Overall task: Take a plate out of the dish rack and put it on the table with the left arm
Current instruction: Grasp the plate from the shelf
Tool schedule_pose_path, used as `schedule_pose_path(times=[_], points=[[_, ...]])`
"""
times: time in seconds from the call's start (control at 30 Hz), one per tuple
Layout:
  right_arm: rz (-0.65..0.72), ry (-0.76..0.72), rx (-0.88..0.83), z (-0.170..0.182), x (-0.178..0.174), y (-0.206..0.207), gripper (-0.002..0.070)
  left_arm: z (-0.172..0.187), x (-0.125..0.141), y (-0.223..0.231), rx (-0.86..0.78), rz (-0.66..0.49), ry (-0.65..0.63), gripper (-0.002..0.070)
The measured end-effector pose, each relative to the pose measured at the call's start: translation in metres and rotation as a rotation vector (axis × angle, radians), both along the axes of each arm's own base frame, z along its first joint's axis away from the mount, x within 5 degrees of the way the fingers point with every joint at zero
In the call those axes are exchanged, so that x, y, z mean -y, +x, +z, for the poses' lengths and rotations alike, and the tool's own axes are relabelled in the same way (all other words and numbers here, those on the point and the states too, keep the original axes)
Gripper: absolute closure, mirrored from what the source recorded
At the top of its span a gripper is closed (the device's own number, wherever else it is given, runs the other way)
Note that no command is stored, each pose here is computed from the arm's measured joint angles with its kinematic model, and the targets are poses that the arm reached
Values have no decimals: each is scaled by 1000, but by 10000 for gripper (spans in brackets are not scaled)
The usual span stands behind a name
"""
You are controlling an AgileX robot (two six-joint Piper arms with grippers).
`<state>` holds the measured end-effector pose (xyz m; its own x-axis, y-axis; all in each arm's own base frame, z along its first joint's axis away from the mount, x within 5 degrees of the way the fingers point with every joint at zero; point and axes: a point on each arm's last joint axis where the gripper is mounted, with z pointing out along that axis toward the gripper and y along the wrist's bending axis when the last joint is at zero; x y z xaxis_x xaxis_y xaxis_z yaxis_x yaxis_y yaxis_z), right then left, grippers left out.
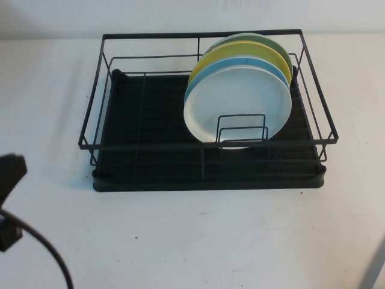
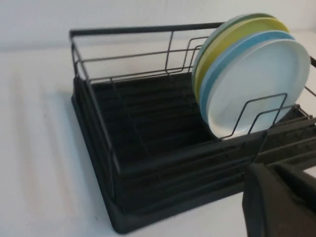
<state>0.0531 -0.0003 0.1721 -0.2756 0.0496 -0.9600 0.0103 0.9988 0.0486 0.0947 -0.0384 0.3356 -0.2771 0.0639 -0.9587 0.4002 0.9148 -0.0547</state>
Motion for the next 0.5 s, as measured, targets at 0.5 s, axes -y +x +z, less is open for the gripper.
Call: schedule_pose_path(times=[0.5], points=[[0,0,0,0,0,0,696,83,48,157,-1,-565,424,642]])
